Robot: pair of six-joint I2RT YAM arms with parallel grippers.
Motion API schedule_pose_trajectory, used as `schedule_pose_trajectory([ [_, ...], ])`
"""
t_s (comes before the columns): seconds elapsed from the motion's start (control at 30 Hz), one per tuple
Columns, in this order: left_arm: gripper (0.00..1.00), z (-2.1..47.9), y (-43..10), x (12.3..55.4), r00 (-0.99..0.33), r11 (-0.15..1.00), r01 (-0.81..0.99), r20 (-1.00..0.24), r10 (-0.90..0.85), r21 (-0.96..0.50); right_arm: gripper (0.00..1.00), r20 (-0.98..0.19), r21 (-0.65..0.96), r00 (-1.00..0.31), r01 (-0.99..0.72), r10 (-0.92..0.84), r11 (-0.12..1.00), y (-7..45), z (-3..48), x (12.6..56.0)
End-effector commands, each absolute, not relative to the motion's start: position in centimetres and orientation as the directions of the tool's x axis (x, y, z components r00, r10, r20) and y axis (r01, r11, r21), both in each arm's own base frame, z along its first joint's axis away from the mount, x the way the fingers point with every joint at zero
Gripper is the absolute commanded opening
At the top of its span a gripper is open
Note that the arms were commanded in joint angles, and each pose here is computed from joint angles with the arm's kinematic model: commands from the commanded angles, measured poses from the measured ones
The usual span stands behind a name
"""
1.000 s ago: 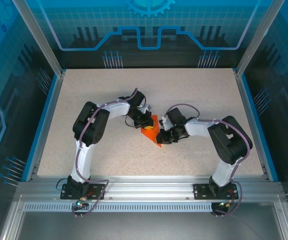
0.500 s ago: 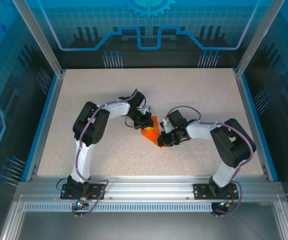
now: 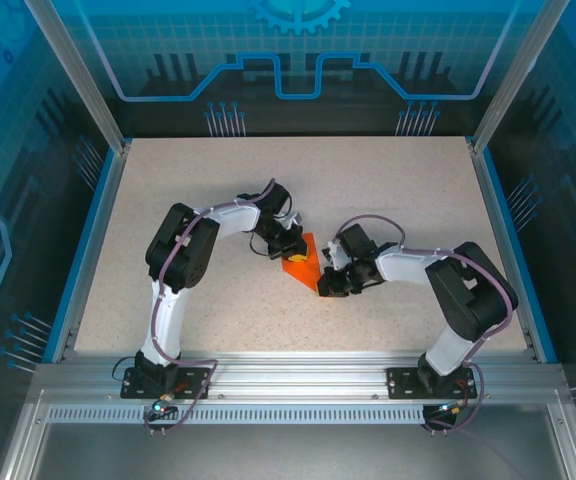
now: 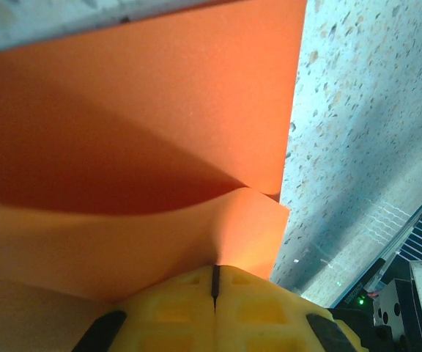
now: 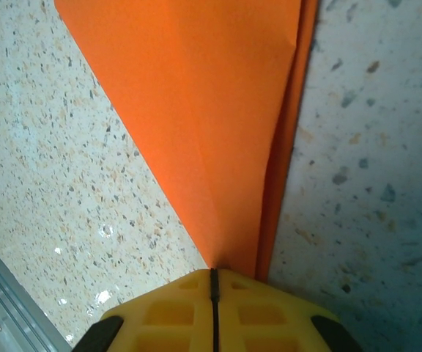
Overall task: Fold a paper plane with a square sheet of paper (fold left side to right side)
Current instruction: Fourth fold the wing at the center of the table.
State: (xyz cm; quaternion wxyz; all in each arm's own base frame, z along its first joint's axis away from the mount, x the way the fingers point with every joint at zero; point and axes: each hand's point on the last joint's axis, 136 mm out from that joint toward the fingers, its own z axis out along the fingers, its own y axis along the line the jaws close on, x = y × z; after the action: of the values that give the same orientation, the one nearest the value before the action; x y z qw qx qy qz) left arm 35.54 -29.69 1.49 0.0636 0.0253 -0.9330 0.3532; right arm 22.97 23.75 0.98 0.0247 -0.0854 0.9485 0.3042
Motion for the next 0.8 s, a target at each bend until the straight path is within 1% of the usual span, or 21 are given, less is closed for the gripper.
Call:
schedule_pose_trajectory([
  [0.0,0.03,-2.0,-26.7,35.2,-0.987,0.835,-0.127,0.151,-0.053,-0.536,0.07,0.163,0.470,-0.974,-0.064,-0.157,0.880,20.2,-1.0,16.4],
  [0.1,0.04,-1.9,-26.7,35.2,-0.987,0.833,-0.128,0.151,-0.054,-0.538,0.07,0.120,0.503,-0.978,-0.086,-0.168,0.860,20.8,0.7,17.0],
  [0.23,0.04,-1.8,-26.9,35.2,-0.987,0.831,-0.127,0.151,-0.053,-0.542,0.06,0.021,0.581,-0.983,-0.135,-0.180,0.803,22.4,4.2,18.5],
  [0.4,0.04,-1.8,-26.9,35.2,-0.987,0.828,-0.130,0.152,-0.055,-0.545,0.06,-0.088,0.646,-0.987,-0.161,-0.137,0.746,24.7,6.7,22.2],
  [0.6,0.04,-1.7,-27.1,35.2,-0.987,0.823,-0.126,0.149,-0.051,-0.554,0.06,-0.133,0.608,-0.989,-0.133,-0.065,0.783,25.7,5.5,26.5],
  [0.77,0.04,-1.6,-27.2,35.2,-0.988,0.821,-0.124,0.147,-0.050,-0.557,0.06,-0.101,0.573,-0.994,-0.083,-0.030,0.815,25.4,3.3,27.7],
])
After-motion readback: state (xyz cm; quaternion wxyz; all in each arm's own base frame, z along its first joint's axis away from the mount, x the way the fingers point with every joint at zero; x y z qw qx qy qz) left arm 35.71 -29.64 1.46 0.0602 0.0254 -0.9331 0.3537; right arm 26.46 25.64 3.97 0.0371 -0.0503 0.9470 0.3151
